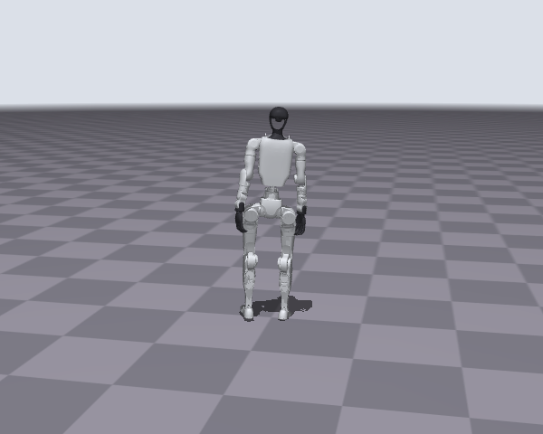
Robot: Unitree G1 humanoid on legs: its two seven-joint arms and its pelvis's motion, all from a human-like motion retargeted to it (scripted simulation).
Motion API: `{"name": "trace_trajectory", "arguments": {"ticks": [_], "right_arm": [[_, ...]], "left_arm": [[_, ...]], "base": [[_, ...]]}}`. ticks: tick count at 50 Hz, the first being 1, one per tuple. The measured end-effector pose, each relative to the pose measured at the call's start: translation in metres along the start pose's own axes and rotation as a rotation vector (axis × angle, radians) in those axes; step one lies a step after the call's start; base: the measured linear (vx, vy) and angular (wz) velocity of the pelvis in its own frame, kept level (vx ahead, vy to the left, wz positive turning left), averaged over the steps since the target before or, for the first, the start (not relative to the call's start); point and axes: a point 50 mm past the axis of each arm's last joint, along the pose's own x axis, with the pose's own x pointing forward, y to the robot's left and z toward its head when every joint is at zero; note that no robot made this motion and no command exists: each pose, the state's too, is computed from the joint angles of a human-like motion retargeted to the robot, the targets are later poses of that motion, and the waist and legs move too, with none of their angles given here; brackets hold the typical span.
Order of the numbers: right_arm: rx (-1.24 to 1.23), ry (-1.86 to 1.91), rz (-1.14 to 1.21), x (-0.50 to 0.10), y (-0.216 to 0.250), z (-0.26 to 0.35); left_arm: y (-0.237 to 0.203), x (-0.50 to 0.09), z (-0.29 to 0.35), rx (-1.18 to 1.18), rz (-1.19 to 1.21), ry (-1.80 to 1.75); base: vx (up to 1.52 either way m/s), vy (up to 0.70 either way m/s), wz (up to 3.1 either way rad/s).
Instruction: In place motions
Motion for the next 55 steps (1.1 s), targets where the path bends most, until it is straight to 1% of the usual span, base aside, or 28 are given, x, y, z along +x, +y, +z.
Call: {"name": "trace_trajectory", "arguments": {"ticks": [5, 10, 16, 25, 33, 37, 48, 55], "right_arm": [[-0.087, -0.070, 0.048, 0.001, -0.003, 0.022], [-0.106, -0.097, 0.050, 0.000, -0.010, 0.028], [-0.056, -0.054, 0.014, -0.001, -0.016, 0.013], [0.043, -0.007, -0.065, -0.003, -0.021, -0.009], [0.181, 0.041, -0.093, -0.007, -0.021, -0.036], [0.235, 0.063, -0.102, -0.008, -0.019, -0.044], [0.283, 0.090, -0.070, -0.007, -0.006, -0.049], [0.270, 0.104, -0.065, -0.008, -0.001, -0.056]], "left_arm": [[0.000, -0.003, -0.037, -0.107, -0.011, 0.120], [0.007, -0.006, -0.048, -0.098, 0.015, 0.161], [0.008, -0.004, -0.031, -0.060, 0.014, 0.101], [-0.009, 0.002, 0.009, -0.034, -0.008, -0.008], [-0.005, 0.000, 0.040, 0.187, 0.010, -0.042], [-0.009, 0.000, 0.050, 0.221, -0.002, -0.071], [-0.015, 0.001, 0.046, 0.194, -0.028, -0.052], [-0.015, 0.002, 0.022, 0.158, -0.029, -0.003]], "base": [[0.13, 0.18, -0.15], [0.15, 0.16, -0.18], [0.14, 0.23, -0.09], [0.07, 0.18, 0.26], [0.00, 0.08, 0.44], [-0.05, 0.06, 0.38], [-0.07, 0.03, 0.22], [0.01, -0.01, -0.01]]}}
